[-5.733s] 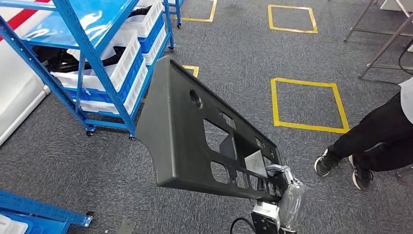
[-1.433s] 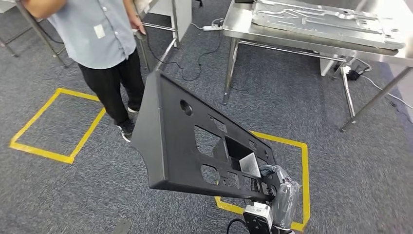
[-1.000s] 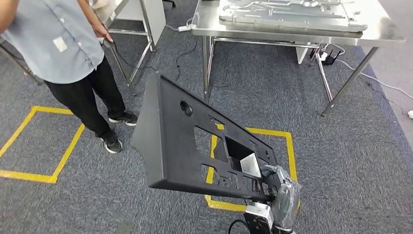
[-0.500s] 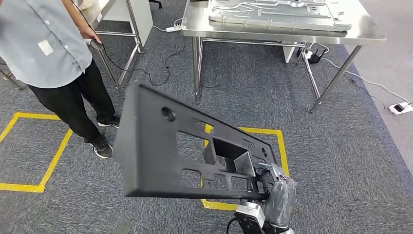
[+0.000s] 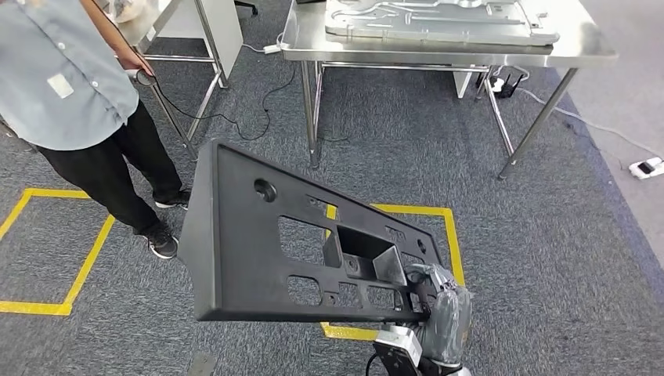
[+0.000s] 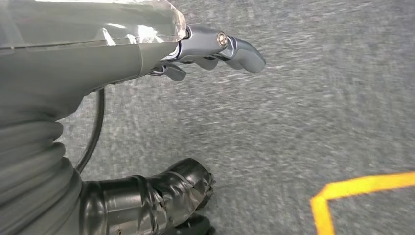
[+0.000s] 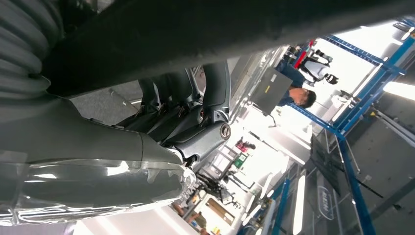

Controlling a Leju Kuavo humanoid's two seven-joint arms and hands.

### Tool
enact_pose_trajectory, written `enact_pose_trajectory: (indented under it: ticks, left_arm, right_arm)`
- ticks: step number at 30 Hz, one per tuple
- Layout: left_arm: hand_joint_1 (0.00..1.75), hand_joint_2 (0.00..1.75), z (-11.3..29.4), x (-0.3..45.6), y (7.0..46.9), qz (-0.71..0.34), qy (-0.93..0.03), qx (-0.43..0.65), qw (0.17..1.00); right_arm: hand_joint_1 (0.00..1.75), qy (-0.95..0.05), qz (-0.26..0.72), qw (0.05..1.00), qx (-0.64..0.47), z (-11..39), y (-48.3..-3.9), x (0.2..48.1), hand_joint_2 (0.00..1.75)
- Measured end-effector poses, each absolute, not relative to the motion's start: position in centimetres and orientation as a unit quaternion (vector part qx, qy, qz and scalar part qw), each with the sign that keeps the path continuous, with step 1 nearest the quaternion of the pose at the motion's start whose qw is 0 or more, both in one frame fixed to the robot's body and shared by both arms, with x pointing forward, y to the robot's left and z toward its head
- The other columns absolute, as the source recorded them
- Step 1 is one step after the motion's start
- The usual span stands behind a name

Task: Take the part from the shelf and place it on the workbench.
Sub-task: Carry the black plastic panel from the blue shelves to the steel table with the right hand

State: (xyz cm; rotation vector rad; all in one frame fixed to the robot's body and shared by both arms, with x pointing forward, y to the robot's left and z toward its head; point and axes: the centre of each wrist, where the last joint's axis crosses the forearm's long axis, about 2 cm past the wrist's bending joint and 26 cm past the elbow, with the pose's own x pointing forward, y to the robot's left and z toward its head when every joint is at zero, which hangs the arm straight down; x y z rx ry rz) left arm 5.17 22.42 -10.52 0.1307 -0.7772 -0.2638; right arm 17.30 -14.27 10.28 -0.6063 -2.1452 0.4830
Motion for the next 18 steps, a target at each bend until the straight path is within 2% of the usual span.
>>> enact_pose_trajectory:
  ticks: [18]
  left_arm:
    - [0.0, 1.75, -10.62, 4.8, 22.91, -0.134, -0.375, 0.07, 0.915]
  right_arm:
    - [1.75, -0.857, 0.185, 0.421, -0.233, 10.15, -14.21, 17.45, 1.75]
